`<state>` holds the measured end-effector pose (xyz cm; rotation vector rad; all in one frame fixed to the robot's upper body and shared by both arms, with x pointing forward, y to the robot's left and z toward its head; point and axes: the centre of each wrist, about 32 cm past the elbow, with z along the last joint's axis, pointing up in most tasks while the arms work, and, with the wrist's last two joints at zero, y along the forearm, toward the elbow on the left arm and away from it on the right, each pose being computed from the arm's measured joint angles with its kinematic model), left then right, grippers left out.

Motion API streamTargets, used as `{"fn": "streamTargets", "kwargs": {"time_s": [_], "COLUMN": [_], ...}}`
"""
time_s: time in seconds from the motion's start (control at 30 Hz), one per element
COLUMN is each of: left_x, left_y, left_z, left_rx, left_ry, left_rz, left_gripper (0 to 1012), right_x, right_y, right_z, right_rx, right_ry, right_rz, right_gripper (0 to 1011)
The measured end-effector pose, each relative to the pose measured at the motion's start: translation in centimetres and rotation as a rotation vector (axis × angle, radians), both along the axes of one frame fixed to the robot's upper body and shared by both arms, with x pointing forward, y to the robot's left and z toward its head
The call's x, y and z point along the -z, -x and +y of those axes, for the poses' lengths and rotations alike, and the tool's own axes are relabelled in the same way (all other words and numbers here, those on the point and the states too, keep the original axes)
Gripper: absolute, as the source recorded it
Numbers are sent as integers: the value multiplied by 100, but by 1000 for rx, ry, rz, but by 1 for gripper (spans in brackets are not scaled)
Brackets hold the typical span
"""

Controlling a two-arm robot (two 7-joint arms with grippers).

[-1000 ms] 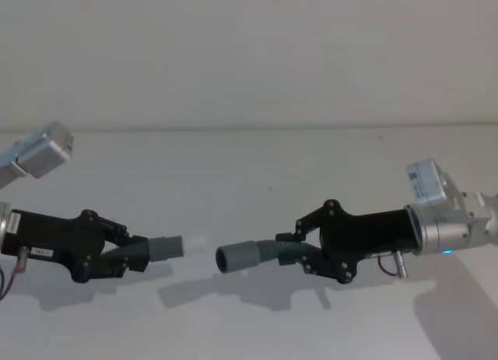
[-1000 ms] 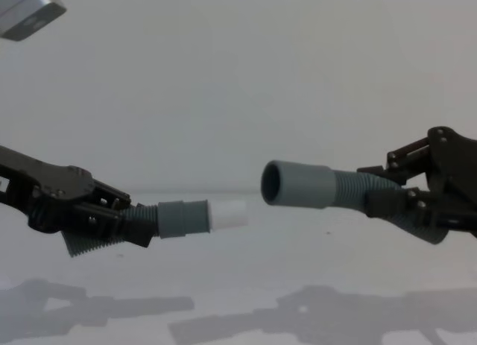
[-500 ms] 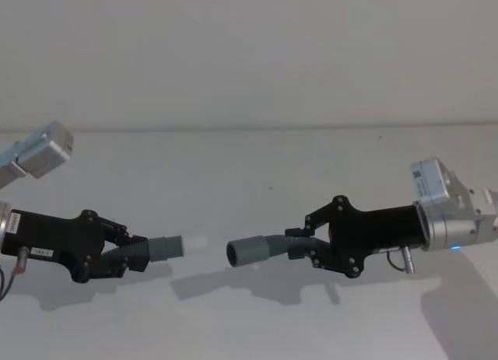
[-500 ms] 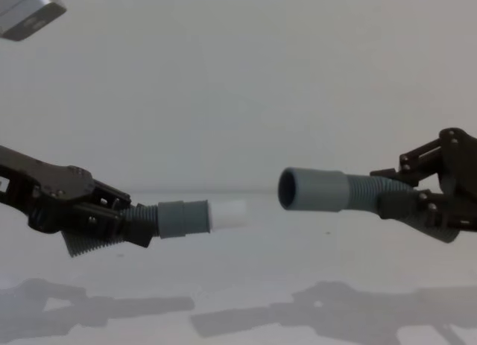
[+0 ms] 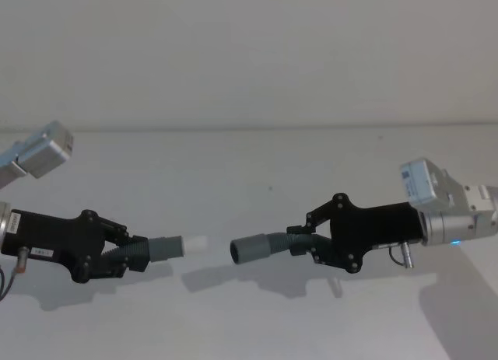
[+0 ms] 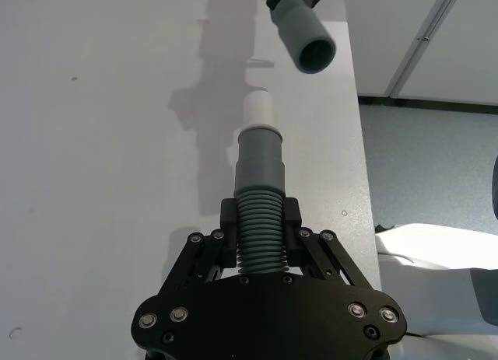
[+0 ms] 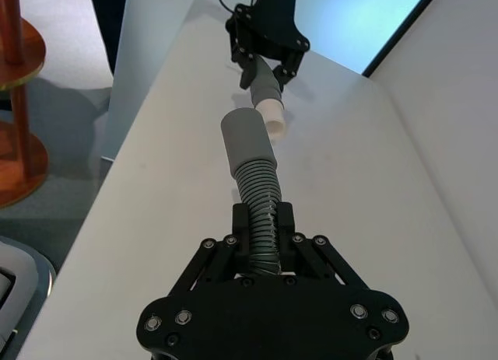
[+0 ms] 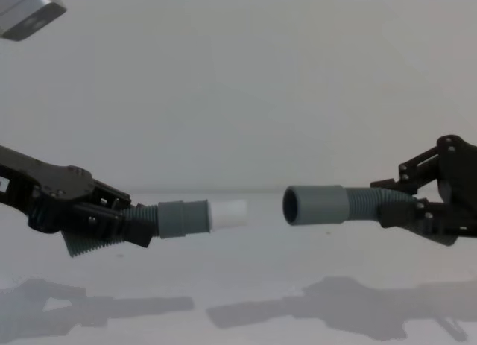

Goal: Use both hands to pick up one end of the pipe from the table, align the ends, and insert them.

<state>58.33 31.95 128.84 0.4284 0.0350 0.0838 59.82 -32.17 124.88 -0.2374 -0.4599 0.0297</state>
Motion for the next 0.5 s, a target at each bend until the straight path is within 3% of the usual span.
{"fn": "streamTargets", "kwargs": {"time_s": [0.5], "left_x": [0], "left_y": [0], "left_z": [0], "left_rx": [0], "left_ry": [0], "left_rz": [0], "left_gripper": [301], "right_x": [12], "right_y": [-78], "right_z": [48], "right_rx": [49], "right_ry": [22], "right_rz": [-4], "right_gripper": [178]}}
